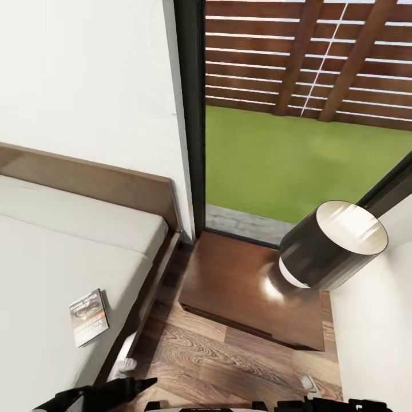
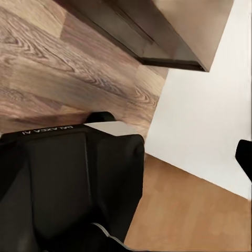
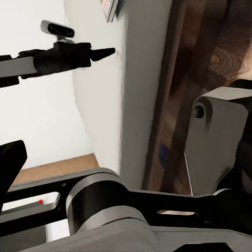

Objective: In the bedroom, move the book from the bed onto either nightstand, and place the two sandals side by side next to the bed.

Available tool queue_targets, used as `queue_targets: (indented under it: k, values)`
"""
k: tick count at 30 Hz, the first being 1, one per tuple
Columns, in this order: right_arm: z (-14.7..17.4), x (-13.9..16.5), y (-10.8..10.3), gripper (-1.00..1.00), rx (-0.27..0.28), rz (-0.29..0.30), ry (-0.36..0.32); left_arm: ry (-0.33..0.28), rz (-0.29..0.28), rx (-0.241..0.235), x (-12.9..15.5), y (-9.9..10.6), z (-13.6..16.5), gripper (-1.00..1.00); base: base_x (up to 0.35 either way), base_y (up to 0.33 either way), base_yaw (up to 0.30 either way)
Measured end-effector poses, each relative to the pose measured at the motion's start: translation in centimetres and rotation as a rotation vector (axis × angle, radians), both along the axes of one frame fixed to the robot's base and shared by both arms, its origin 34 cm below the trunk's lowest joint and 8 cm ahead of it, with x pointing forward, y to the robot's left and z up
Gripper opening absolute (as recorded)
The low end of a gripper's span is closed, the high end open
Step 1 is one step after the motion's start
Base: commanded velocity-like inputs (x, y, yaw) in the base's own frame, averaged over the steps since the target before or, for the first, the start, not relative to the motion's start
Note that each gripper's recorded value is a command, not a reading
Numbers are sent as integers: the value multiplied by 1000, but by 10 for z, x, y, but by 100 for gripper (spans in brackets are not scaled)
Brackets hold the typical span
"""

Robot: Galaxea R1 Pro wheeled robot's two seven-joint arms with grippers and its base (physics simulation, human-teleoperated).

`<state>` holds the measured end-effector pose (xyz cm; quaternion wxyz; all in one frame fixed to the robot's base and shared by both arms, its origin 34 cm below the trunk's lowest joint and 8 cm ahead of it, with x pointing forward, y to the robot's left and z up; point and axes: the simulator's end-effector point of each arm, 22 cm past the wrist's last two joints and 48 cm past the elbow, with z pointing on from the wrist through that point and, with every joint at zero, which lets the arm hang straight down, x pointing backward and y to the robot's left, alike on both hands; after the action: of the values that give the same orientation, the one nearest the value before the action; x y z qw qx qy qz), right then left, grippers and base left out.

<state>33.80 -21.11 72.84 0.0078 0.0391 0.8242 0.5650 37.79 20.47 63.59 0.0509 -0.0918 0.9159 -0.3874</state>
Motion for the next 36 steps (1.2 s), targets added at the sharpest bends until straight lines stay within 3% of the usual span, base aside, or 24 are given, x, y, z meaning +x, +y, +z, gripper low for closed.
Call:
queue_targets:
  k: [2,3,13,24,36]
  values:
    - [-1,0,-1,100,-7,-1,0,-38,83,-11,19,30,10,100,0,0,0]
    - [-1,0,-1,100,-8,-1,0,-43,90,-8,21,36,11,100,0,0,0]
    - [-3,10,0,100,-16,-16,-8,-21,101,-28,4,24,10,100,0,0,0]
    - [-4,10,-11,100,-32,-31,47,-21,115,-32,4,22,10,100,0,0,14]
    - [-5,9,-11,100,-32,-31,51,-19,116,-32,3,22,9,100,0,0,245]
